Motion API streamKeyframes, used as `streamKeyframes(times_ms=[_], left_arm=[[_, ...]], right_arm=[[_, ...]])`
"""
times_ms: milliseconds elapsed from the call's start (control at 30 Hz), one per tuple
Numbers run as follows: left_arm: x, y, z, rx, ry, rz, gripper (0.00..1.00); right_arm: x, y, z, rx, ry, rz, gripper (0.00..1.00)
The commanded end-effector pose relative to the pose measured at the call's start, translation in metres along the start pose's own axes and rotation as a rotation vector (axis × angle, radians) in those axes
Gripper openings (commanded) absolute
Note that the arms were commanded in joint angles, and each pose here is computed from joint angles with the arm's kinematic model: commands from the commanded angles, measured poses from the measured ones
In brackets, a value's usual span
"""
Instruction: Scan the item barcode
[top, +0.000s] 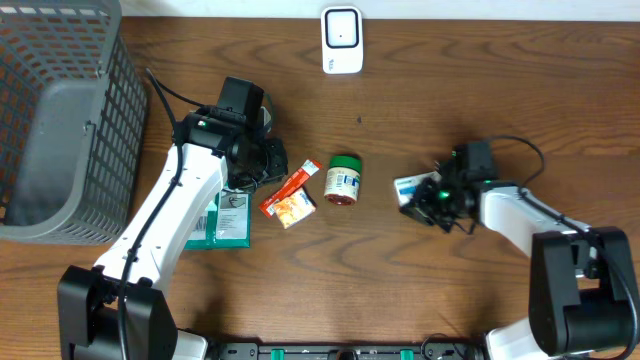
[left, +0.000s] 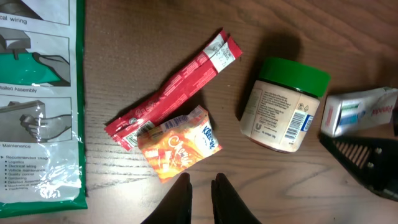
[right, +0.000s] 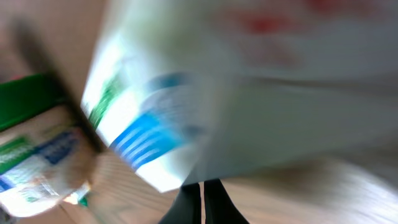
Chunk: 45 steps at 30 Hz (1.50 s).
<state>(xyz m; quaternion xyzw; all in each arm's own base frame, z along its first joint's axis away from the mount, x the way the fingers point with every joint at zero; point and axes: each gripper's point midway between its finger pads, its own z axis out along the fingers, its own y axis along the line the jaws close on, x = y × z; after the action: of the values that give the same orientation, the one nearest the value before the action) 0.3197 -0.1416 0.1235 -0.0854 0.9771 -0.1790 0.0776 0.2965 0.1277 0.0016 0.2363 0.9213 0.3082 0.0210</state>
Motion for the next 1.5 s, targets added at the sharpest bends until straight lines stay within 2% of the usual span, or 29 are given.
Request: streamKeyframes(times_ms=[0, 133, 200, 233, 467, 533, 700, 900, 1067, 1233, 1467], left_arm=[[0.003, 0.0, -0.001, -0.007, 0.001, 0.011, 0.15], [0.01, -0.008, 0.001, 0.002, 0.018, 0.022, 0.15], [0.014, -0.015, 0.003, 0.007, 0.023, 0.011, 0.12], [0.016, -0.021, 0.004, 0.013, 0.022, 0.012, 0.08], [0.033, -0.08, 0.021, 0.091, -0.005, 0.113, 0.08], [0.04, -0.096, 0.034, 0.088, -0.016, 0.105, 0.1], [0.061, -0.129, 0.083, 0.088, -0.002, 0.148, 0.08], [0.075, -0.161, 0.129, 0.146, -0.007, 0.231, 0.09], [0.079, -0.169, 0.158, 0.155, -0.018, 0.258, 0.09], [0.075, -0.16, 0.179, 0.121, -0.031, 0.252, 0.1], [0.057, -0.153, 0.181, 0.072, -0.117, 0.243, 0.14]], right_arm=[[0.014, 0.022, 0.01, -0.056, 0.043, -0.054, 0.01], [0.014, 0.071, -0.008, -0.207, 0.08, -0.184, 0.01], [0.004, 0.085, -0.023, -0.211, 0.045, -0.266, 0.01], [-0.004, 0.086, -0.031, -0.189, 0.018, -0.309, 0.01], [-0.103, 0.027, -0.092, 0.313, -0.318, -0.468, 0.01], [-0.122, 0.011, -0.103, 0.385, -0.385, -0.458, 0.01], [-0.145, 0.0, -0.101, 0.383, -0.43, -0.429, 0.01], [-0.155, -0.013, -0.078, 0.396, -0.403, -0.426, 0.01], [-0.156, -0.02, -0.052, 0.367, -0.347, -0.448, 0.01], [-0.136, -0.028, -0.046, 0.368, -0.253, -0.438, 0.01], [-0.078, -0.047, -0.041, 0.362, -0.009, -0.328, 0.01]])
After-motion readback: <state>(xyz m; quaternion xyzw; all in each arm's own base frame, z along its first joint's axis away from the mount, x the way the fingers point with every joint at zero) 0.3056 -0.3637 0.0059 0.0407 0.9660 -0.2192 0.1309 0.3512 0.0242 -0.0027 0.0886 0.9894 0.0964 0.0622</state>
